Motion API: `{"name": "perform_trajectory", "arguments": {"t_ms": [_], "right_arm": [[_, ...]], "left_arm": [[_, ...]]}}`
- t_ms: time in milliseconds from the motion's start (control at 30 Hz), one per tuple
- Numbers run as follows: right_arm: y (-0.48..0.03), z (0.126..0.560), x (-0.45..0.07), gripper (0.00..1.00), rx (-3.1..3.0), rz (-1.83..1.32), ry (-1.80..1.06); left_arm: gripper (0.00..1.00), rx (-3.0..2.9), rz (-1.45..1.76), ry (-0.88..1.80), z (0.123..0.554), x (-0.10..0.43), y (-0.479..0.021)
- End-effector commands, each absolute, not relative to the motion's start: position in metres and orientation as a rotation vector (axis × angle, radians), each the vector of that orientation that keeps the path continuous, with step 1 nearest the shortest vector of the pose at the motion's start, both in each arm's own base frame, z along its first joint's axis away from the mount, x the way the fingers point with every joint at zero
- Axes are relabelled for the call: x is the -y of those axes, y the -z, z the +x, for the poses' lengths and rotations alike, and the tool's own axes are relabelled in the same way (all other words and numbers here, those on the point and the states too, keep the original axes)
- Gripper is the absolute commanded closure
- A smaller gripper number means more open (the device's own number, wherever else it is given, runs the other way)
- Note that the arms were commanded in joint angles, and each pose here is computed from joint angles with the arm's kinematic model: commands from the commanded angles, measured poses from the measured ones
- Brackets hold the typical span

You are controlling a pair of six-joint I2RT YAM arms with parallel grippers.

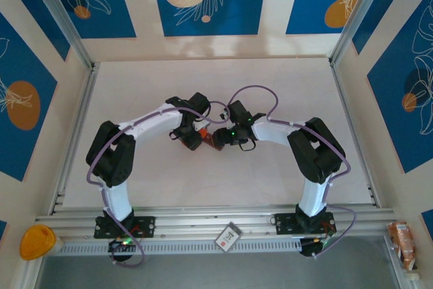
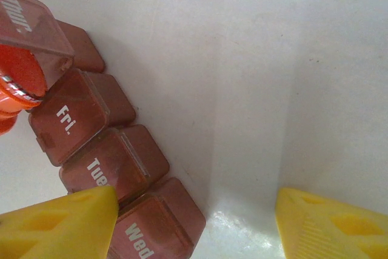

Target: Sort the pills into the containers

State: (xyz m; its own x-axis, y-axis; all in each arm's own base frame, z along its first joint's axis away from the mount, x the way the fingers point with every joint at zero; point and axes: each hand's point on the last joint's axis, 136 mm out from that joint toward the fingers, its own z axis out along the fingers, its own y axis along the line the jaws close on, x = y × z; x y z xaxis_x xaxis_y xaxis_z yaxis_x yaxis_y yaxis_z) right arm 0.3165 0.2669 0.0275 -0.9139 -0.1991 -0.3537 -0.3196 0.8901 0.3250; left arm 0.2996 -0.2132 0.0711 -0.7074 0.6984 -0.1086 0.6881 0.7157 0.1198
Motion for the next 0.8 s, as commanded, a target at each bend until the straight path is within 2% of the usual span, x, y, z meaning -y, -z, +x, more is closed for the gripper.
{"name": "perform_trajectory", "arguments": {"t_ms": [0, 767], "right_arm": [[0.0067, 0.2861, -0.2491, 0.30, -2.902, -0.397, -0.439], [0.0089, 0.2833, -0.2491, 0.30, -2.908, -0.400, -0.436]], "left_arm": [[1.00, -2.829, 1.192, -0.195, 0.2885, 0.2028, -0.0641], [1.00, -2.813, 1.245, -0.272, 0.2971, 0.1996, -0.0673]]}}
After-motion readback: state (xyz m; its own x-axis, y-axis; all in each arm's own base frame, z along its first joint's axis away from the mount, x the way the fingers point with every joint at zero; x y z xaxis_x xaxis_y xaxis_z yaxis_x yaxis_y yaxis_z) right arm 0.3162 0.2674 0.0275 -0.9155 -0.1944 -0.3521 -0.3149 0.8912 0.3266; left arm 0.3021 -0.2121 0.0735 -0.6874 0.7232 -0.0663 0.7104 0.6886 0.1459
